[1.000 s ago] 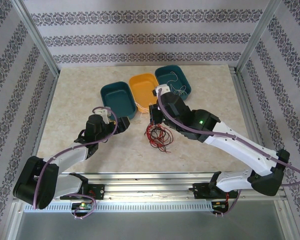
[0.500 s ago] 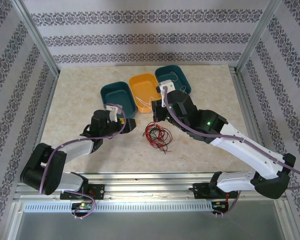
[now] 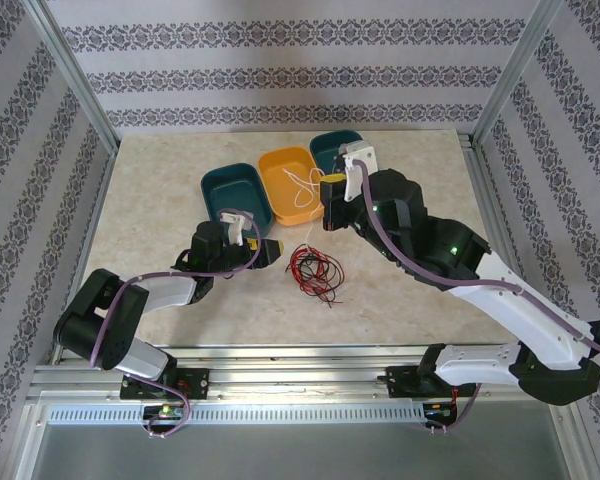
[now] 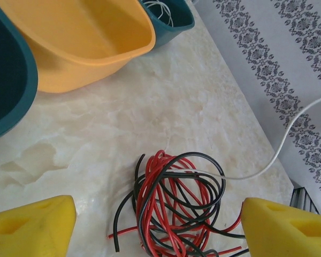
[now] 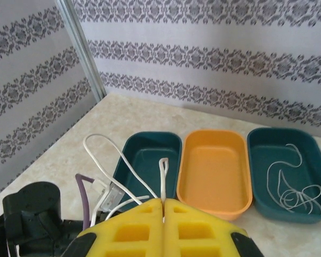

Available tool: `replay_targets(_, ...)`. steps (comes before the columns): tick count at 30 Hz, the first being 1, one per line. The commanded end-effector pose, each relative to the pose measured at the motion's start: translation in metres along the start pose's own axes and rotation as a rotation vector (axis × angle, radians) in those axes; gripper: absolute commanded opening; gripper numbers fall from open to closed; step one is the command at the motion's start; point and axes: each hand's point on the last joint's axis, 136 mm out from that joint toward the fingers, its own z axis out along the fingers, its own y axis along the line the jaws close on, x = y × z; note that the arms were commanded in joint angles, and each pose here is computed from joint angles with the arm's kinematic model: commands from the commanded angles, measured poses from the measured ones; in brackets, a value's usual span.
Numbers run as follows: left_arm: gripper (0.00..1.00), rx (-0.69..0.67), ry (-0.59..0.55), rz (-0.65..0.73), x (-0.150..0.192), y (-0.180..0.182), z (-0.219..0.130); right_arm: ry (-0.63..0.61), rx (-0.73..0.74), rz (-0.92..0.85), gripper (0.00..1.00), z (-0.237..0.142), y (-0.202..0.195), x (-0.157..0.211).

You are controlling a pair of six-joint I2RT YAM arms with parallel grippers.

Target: Untangle the cables

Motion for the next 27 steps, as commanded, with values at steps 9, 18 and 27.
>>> replay_targets(9, 0.92, 0.034, -0.043, 0.030, -0.010, -0.012, -0.001, -0.134, 0.096, -0.048, 0.00, -0.004, -0.022, -0.062)
replay_targets(18, 1.00, 0.022, -0.048, 0.040, -0.011, -0.012, -0.005, -0.199, 0.069, -0.029, 0.00, 0.004, -0.029, -0.095)
replay_targets(27, 0.99, 0.015, -0.052, 0.048, -0.011, -0.013, -0.009, -0.200, 0.166, -0.019, 0.00, 0.028, -0.070, -0.112)
